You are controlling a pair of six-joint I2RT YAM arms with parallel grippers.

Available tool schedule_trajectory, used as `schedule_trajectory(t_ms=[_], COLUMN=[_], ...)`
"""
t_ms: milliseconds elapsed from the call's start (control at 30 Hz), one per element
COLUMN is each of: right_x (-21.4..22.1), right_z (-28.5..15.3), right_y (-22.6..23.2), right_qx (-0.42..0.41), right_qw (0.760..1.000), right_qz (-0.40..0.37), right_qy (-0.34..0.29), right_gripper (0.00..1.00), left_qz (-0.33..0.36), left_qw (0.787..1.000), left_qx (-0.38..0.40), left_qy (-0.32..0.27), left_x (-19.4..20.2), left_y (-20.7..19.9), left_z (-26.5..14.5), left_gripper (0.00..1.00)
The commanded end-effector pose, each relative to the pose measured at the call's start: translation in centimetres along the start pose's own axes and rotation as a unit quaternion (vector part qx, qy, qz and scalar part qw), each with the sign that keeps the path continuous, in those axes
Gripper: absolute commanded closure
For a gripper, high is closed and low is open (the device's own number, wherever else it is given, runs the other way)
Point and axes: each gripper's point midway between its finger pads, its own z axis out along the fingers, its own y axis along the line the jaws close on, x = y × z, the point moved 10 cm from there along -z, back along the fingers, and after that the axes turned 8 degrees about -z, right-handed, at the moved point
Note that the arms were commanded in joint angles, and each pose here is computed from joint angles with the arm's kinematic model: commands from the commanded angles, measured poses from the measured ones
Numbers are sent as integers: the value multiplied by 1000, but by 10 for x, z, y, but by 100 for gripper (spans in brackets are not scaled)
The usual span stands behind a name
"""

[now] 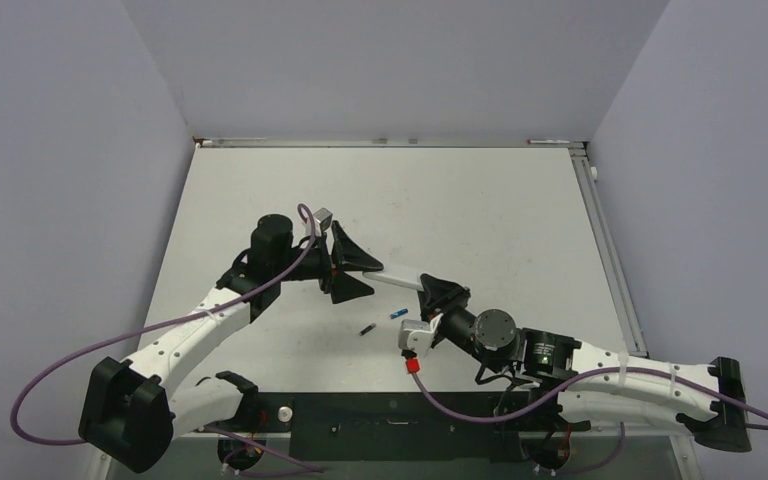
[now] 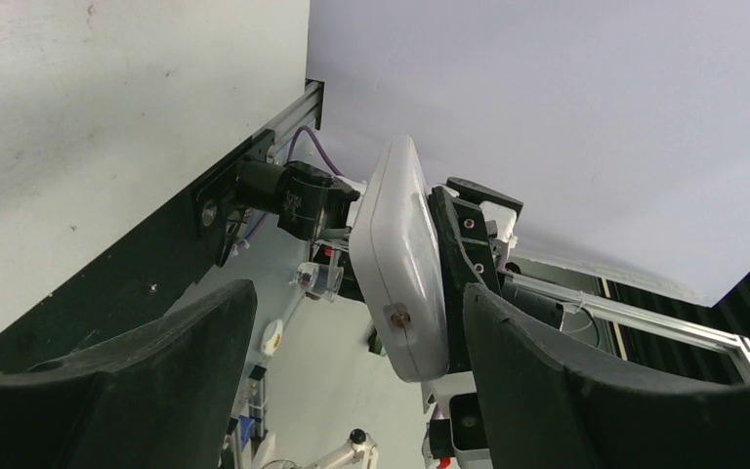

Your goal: Load the batteries into the remote control

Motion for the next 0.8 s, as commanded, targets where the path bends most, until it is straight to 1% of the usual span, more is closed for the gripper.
schedule_trajectory(t_ms=[0, 133, 200, 300, 467, 600, 667, 767], right_x=[-6, -9, -12, -15, -17, -19, -19, -20], right_z=[-5, -7, -8, -10, -12, -13, -13, -13], right_y=[-14, -9, -8, -9, -8, -4, -2, 0], right_qx=[53, 50, 51, 56, 61, 61, 61, 66], right_qw=[998, 996, 995, 994, 993, 991, 991, 991], right_qz=[-34, -77, -90, -98, -105, -117, -120, -116], right_qy=[-2, 5, 3, 5, 9, 15, 16, 16], right_gripper=[92, 92, 92, 92, 92, 92, 92, 92], left_qz=[30, 25, 15, 11, 11, 14, 18, 22], left_qw=[998, 998, 997, 996, 995, 994, 993, 992], left_qx=[45, 54, 62, 72, 81, 94, 98, 104], left_qy=[27, 38, 44, 48, 54, 60, 63, 67], left_x=[10, 11, 12, 13, 14, 16, 16, 17], left_y=[-11, -7, -4, -3, -4, -6, -7, -9], left_z=[-8, -9, -9, -10, -11, -12, -12, -13], left_gripper=[27, 31, 36, 46, 55, 65, 69, 78])
